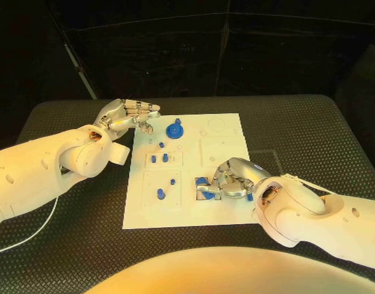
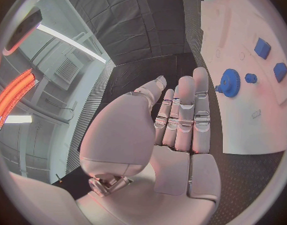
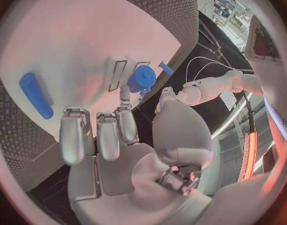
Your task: Assemble the parts on the task board
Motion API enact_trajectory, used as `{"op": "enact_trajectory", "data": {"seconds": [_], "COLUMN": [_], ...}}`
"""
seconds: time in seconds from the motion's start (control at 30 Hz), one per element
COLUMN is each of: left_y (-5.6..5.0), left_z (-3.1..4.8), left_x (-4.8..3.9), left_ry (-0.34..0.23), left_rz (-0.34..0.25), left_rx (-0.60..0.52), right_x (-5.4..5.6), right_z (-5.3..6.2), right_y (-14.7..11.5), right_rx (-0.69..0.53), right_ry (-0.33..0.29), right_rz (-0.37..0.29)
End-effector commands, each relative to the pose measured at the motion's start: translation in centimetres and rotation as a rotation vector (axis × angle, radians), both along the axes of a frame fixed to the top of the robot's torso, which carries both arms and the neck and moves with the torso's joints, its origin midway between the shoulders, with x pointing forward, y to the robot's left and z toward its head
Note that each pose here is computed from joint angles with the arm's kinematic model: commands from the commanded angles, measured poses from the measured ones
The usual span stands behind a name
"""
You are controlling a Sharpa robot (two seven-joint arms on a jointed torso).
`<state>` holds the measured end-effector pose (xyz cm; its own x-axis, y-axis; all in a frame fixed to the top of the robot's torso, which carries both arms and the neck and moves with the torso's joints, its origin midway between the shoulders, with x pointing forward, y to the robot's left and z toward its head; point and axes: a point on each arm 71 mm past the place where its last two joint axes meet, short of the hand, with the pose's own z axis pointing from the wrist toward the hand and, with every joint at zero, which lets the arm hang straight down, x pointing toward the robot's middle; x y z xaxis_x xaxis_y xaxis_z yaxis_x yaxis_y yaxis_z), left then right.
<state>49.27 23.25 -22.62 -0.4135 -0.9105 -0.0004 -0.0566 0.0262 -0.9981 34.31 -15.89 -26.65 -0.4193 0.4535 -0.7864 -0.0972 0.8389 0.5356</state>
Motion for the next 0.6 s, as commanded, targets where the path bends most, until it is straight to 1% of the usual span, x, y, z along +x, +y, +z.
{"op": "enact_trajectory", "data": {"seconds": [0.03,0.6], "left_y": [-0.08,0.07], "left_z": [0.15,0.15], "left_x": [-0.02,-0.04], "left_ry": [-0.003,-0.002], "left_rz": [-0.011,-0.008], "left_rx": [-0.006,-0.004], "right_x": [-0.13,-0.64], "right_z": [0.17,0.03], "right_y": [-0.05,0.39], "right_rx": [-0.011,-0.045], "right_ry": [-0.008,0.038], "right_rz": [0.014,0.078]}}
